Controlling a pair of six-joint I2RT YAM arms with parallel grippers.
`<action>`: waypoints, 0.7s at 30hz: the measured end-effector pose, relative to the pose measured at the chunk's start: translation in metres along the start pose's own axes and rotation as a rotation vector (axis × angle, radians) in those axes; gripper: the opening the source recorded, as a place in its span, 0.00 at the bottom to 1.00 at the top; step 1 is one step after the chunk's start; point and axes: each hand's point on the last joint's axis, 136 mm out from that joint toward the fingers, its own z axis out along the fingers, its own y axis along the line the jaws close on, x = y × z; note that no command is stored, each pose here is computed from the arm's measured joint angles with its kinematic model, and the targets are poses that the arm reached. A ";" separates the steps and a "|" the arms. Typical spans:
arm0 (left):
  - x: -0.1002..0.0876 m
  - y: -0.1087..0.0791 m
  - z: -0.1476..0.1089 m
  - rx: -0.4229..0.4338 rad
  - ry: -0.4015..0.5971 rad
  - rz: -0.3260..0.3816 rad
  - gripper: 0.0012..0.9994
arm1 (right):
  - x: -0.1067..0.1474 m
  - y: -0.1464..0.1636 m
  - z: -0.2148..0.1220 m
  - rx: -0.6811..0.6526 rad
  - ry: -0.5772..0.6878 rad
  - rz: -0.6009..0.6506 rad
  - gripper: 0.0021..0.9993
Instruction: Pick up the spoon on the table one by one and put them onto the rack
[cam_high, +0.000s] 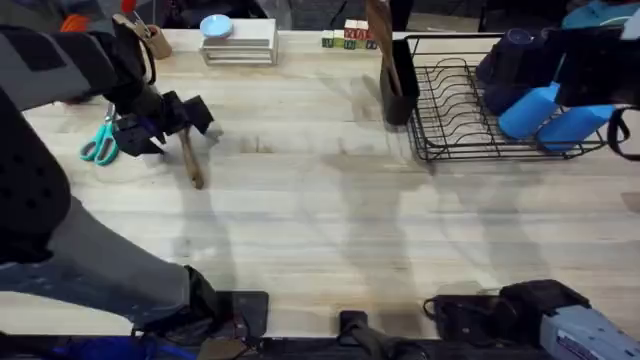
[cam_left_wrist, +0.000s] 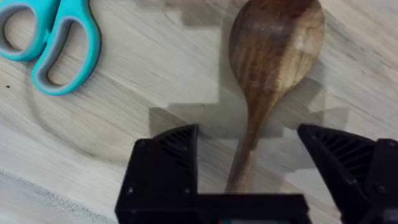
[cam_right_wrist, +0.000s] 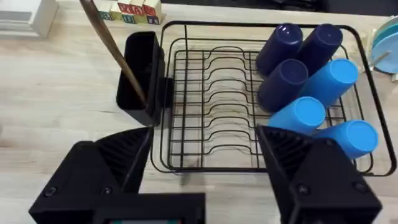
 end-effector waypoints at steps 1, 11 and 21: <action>0.000 0.000 0.000 -0.001 0.001 0.000 0.93 | 0.000 0.000 0.000 0.000 0.000 0.000 0.99; -0.002 0.001 0.000 0.002 -0.005 -0.008 0.31 | 0.000 0.000 0.000 0.000 0.000 0.000 0.99; -0.004 -0.001 0.000 0.013 -0.009 -0.010 0.05 | 0.000 0.000 0.000 0.000 0.000 0.000 0.99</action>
